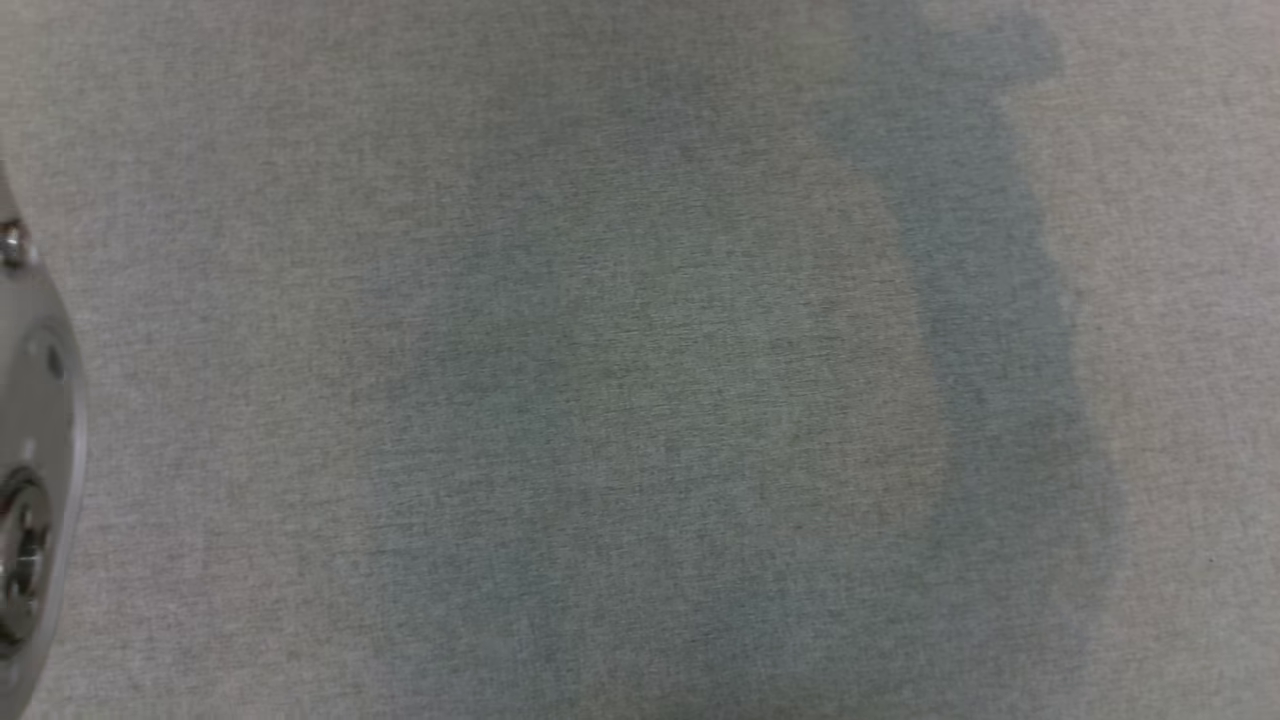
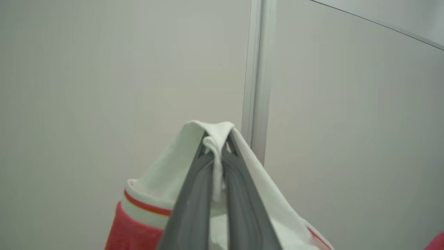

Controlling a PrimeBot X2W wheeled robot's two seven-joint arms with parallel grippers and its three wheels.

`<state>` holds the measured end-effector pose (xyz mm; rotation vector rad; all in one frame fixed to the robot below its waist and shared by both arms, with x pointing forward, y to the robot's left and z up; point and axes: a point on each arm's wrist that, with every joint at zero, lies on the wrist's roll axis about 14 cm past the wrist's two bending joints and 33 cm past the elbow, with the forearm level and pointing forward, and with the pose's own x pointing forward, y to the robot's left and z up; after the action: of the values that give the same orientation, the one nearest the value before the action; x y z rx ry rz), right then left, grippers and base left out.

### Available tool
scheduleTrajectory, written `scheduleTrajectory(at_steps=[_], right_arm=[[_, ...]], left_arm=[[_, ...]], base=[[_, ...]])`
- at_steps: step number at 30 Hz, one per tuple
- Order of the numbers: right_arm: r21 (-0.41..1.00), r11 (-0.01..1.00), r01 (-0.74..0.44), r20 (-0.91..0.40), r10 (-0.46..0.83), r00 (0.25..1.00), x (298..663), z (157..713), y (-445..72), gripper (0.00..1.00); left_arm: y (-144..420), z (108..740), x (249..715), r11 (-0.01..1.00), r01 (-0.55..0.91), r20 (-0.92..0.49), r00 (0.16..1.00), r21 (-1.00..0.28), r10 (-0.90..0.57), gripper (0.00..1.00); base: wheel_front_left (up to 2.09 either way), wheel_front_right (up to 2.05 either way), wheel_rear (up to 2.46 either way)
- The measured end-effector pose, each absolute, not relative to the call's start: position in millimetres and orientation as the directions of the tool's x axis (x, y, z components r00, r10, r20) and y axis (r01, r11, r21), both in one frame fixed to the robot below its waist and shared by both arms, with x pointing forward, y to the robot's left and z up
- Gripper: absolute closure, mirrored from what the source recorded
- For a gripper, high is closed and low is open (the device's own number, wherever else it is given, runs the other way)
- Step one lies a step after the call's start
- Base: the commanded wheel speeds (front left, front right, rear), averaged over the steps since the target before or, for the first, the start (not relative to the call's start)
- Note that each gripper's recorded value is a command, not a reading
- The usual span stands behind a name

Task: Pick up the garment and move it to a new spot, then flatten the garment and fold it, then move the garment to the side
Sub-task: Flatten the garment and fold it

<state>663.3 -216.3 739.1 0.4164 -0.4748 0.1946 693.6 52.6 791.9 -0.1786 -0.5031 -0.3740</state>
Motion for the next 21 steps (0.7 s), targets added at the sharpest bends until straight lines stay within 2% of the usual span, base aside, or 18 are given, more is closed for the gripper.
scheduleTrajectory(at_steps=[4, 9, 12, 15, 21], right_arm=[[0.354, 0.892, -0.281, 0.420, 0.117, 0.900, 672.6, 712.0, -203.4, 1.00], [0.363, 0.894, -0.261, 0.277, 0.164, 0.947, 666.4, 638.2, -189.3, 1.00], [0.356, 0.897, -0.264, 0.182, 0.211, 0.960, 649.4, 590.9, -178.6, 1.00], [0.366, 0.891, -0.268, 0.110, 0.244, 0.963, 628.0, 554.5, -172.3, 1.00], [0.443, 0.860, -0.255, 0.037, 0.267, 0.963, 575.3, 512.7, -166.1, 1.00]], left_arm=[[52.9, 761.2, 699.4, 0.920, 0.385, 0.456, 0.832, -0.066, -0.316, 1.00], [63.0, 685.3, 700.6, 0.917, 0.362, 0.356, 0.889, -0.167, -0.287, 1.00], [63.6, 634.4, 690.2, 0.918, 0.350, 0.275, 0.916, -0.186, -0.293, 1.00], [74.1, 611.0, 672.6, 0.914, 0.334, 0.271, 0.924, -0.231, -0.270, 1.00], [103.7, 540.1, 614.3, 0.925, 0.244, 0.177, 0.964, -0.291, -0.198, 1.00]], base=[[0.00, 0.00, 0.00], [0.00, 0.00, 0.00], [0.00, 0.00, 0.00], [0.00, 0.00, 0.00], [0.00, 0.00, 0.00]])
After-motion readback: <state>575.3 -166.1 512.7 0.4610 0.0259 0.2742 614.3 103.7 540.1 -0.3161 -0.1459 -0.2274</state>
